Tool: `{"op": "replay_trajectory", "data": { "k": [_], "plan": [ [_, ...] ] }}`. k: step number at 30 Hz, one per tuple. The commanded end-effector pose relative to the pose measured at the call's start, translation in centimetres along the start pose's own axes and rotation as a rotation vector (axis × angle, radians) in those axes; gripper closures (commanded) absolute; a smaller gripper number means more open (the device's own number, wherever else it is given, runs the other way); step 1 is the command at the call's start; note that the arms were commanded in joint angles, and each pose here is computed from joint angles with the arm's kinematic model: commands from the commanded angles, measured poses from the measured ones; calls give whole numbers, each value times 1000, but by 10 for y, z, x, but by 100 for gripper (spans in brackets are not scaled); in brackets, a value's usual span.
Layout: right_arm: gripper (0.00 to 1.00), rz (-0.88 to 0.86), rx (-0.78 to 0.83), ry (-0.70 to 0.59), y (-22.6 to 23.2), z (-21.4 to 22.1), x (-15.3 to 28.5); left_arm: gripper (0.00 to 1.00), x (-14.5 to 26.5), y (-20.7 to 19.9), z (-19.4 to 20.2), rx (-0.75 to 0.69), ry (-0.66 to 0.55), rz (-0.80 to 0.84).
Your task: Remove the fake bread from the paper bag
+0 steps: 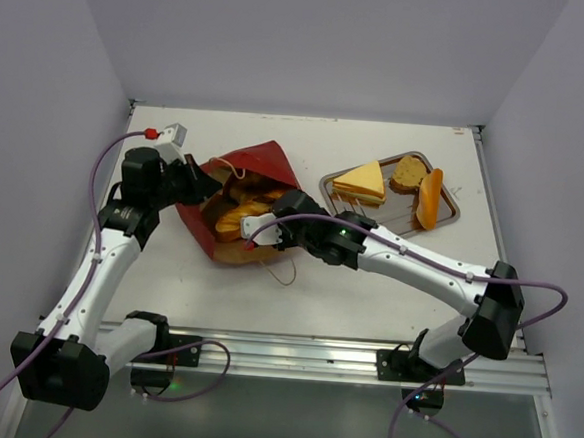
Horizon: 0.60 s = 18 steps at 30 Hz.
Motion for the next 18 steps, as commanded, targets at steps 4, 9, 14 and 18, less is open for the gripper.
{"op": "replay_trajectory", "data": {
  "k": [4,9,14,18],
  "plan": [
    [100,26,-113,-128,-10,8,31,100,-3,-7,-12,4,-38,6],
    [100,26,-181,-183,-16,21,44,100,-1,-9,-14,-1,-38,8],
    [100,-38,-182,-300,-7,23,61,100,1,-14,-20,-5,-50,8],
    [100,-90,-179,-381,-2,24,73,100,1,-18,-25,-3,-65,1]
  ]
}}
Point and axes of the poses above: each gripper's point midway between its finger pads, its own x axis back along the fingers, its own y axis along the line the jaws close on, z = x × y, the point moved 9 cm from there along x, back along the fingers, and after that the axes turned 14 degrees about x, right-handed, at the moved point
